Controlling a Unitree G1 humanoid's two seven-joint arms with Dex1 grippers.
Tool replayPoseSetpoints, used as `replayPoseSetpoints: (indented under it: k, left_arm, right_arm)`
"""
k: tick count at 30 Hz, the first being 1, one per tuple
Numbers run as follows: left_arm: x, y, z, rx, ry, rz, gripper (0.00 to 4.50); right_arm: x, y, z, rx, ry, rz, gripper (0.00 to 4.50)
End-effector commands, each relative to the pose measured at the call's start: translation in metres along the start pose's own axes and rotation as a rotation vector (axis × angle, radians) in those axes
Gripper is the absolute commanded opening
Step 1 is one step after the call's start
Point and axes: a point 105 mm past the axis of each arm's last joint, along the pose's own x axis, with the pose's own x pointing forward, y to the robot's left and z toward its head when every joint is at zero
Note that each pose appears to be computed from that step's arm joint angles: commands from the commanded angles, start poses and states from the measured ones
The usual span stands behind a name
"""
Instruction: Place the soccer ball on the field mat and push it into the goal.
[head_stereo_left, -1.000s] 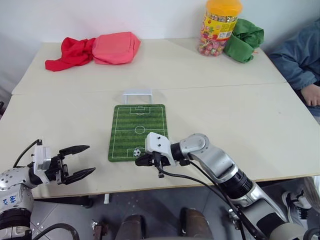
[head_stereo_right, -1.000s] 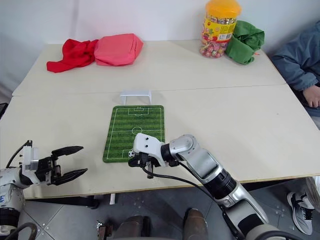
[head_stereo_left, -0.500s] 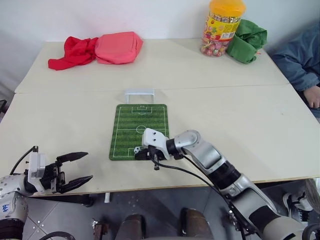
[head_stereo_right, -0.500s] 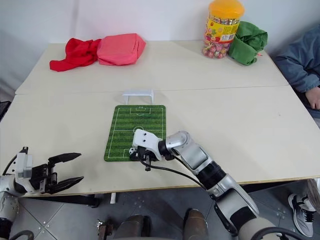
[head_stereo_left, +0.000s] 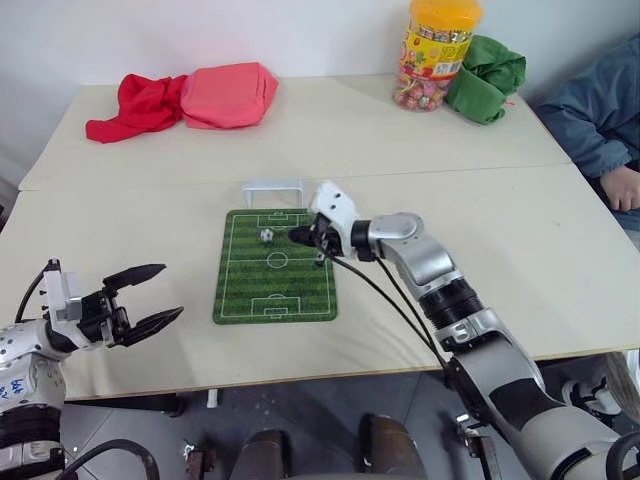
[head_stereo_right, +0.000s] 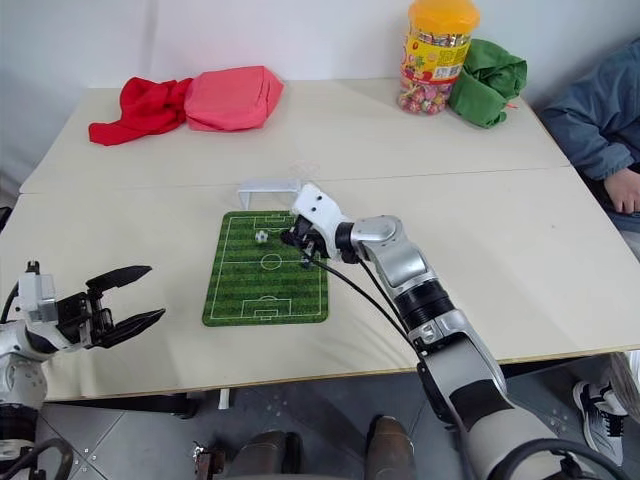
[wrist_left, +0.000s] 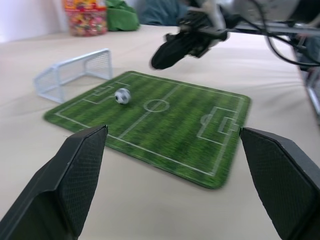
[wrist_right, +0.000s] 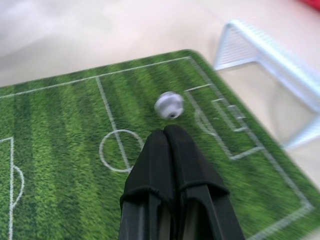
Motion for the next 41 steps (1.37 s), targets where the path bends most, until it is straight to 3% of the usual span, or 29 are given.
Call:
replayPoseSetpoints:
  k: [1, 4, 10, 16, 20, 24, 33, 41]
  left_arm:
    - [-0.004, 0.013, 0.003, 0.023, -0.004, 0.089, 4.5]
    - [-0.003, 0.019, 0.003, 0.022, -0.005, 0.128, 4.5]
    - [-0.014, 0.057, 0.004, -0.048, 0.045, 0.369, 4.5]
    - [-0.023, 0.068, 0.01, -0.029, 0.03, 0.491, 4.5]
    - [-0.034, 0.072, 0.011, -0.08, 0.015, 0.595, 4.5]
    - [-0.051, 0.066, 0.013, -0.115, 0.012, 0.619, 4.5]
    - [-0.088, 0.061, 0.003, -0.14, 0.098, 0.66, 4.5]
    - [-0.099, 0.062, 0.007, -0.112, 0.102, 0.674, 4.5]
  right_arm:
    - [-0.02, -0.004, 0.026, -0.034, -0.086, -0.019, 0.02]
    - [-0.032, -0.004, 0.024, -0.037, -0.081, -0.016, 0.02]
    - [-0.083, -0.022, -0.006, -0.083, 0.009, -0.029, 0.02]
    - [-0.134, -0.053, -0.036, -0.078, 0.036, -0.153, 0.02]
    - [-0.168, -0.046, -0.059, -0.054, 0.065, -0.084, 0.02]
    - [-0.187, -0.04, -0.067, -0.046, 0.062, -0.022, 1.21]
    - [-0.211, -0.056, -0.08, -0.053, 0.048, -0.102, 4.35]
    - [-0.21, -0.056, -0.075, -0.06, 0.01, -0.156, 4.46]
